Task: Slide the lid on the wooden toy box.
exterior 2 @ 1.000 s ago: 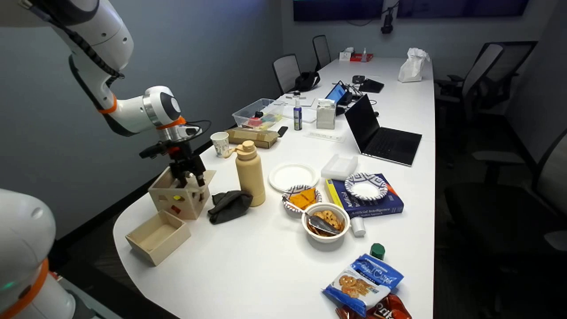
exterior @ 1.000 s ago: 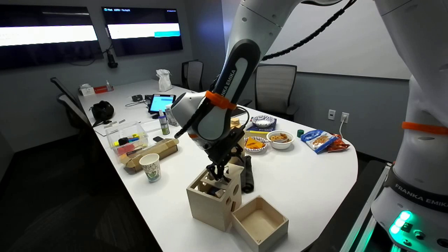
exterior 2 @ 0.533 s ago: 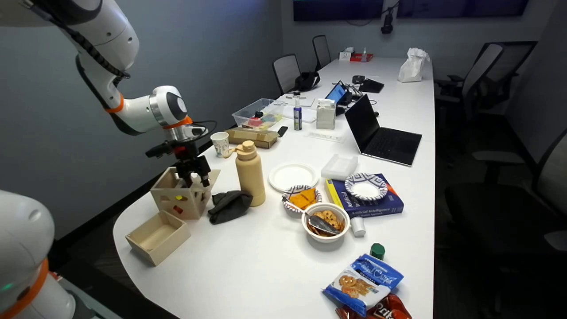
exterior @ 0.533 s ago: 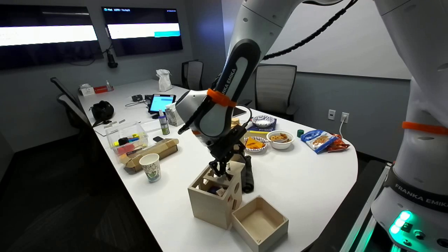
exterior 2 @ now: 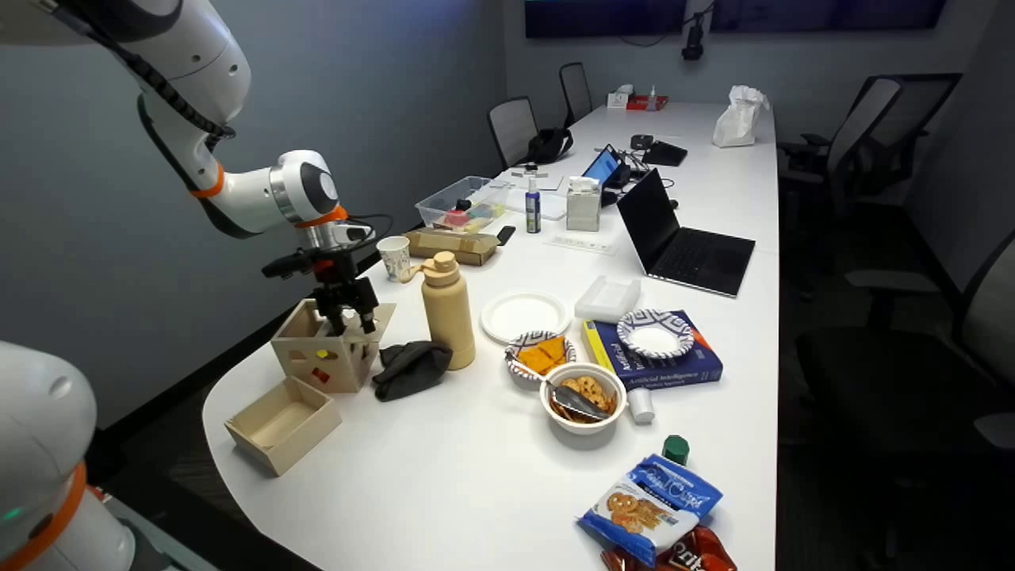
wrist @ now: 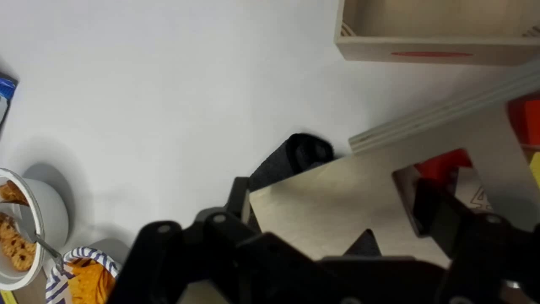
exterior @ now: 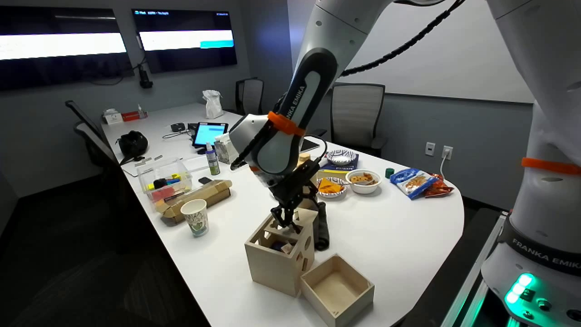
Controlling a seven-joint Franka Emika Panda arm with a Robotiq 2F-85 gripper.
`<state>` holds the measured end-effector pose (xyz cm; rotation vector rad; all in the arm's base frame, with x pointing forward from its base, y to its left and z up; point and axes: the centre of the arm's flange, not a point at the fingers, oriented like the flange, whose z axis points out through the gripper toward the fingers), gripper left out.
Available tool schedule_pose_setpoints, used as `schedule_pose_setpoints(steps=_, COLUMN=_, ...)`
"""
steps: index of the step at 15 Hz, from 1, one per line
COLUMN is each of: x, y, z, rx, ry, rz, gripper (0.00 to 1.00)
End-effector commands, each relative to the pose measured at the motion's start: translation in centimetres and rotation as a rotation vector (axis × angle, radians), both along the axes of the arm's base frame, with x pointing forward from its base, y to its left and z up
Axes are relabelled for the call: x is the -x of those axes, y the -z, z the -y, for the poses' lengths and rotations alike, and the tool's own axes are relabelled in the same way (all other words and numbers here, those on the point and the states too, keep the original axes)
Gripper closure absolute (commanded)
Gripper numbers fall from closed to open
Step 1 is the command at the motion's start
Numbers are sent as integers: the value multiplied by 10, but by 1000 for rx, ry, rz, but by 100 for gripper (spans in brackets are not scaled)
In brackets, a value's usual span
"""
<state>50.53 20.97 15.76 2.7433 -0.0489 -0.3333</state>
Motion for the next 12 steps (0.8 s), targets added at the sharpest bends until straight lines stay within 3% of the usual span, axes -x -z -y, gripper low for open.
schedule_pose_setpoints(steps=1, x=8, y=-23, z=-5, rx=-45, ry=-48, rz=-9, gripper=0)
schedule_pose_setpoints(steps=12, x=20, y=-73, z=-20, rx=-90, ry=-106, rz=31, gripper=0)
